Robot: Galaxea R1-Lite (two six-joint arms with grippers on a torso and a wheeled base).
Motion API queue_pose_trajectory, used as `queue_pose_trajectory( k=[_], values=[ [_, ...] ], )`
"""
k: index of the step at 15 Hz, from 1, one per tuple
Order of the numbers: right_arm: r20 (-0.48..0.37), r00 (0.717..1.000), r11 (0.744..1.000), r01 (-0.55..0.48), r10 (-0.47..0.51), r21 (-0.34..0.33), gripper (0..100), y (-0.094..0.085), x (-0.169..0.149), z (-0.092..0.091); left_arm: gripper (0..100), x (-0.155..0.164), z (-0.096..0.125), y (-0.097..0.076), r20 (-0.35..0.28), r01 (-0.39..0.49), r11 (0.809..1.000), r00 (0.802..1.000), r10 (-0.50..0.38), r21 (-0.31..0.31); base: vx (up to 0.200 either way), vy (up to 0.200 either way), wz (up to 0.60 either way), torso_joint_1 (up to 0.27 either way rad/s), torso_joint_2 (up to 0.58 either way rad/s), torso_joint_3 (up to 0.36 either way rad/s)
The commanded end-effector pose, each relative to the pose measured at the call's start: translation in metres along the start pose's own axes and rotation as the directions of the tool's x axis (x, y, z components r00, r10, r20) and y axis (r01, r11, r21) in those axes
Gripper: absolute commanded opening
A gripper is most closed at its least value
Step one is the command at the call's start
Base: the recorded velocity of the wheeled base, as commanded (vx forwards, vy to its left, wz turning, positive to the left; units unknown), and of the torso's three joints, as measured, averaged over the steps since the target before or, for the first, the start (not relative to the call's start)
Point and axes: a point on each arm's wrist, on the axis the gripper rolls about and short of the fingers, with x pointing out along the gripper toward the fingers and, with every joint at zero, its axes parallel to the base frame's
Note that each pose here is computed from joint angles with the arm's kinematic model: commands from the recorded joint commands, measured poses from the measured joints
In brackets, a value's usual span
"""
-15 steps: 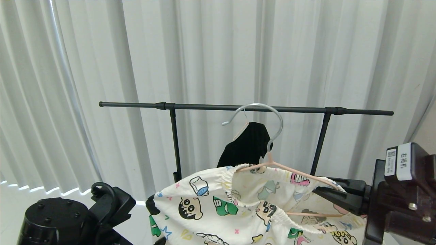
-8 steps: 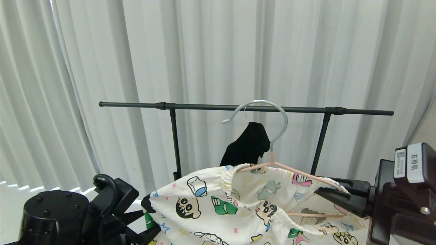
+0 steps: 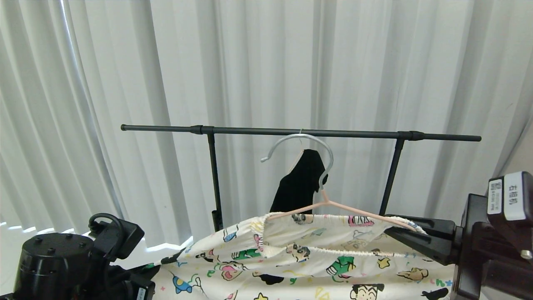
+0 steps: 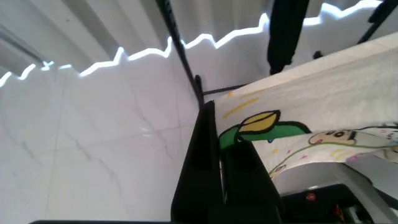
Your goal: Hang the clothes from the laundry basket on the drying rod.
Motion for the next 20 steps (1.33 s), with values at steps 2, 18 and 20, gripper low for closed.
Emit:
queue_pose_trajectory(
  k=[2, 18, 20],
  values=[
    [-0.002, 1.0, 1.0, 0.0, 0.0, 0.003, 0, 0.0, 0.0, 0.0, 0, -0.009, -0.001, -0.002, 0.04, 0.008, 1.0, 0.999, -0.009, 0.01, 0.0, 0.0, 0.0, 0.0, 0.0, 0.0],
    [-0.14, 0.974, 0.969, 0.197, -0.177, 0.149, 0, -0.017, -0.005, -0.029, 100, -0.077, -0.008, -0.005, 0.4, 0.138, 0.988, 0.904, -0.152, 0.064, 0.0, 0.0, 0.0, 0.0, 0.0, 0.0],
    [-0.146, 0.963, 0.954, 0.249, -0.225, 0.167, 0, -0.025, -0.008, -0.03, 100, -0.077, -0.008, -0.005, 0.4, 0.131, 0.988, 0.903, -0.155, 0.087, 0.0, 0.0, 0.0, 0.0, 0.0, 0.0]
  ],
)
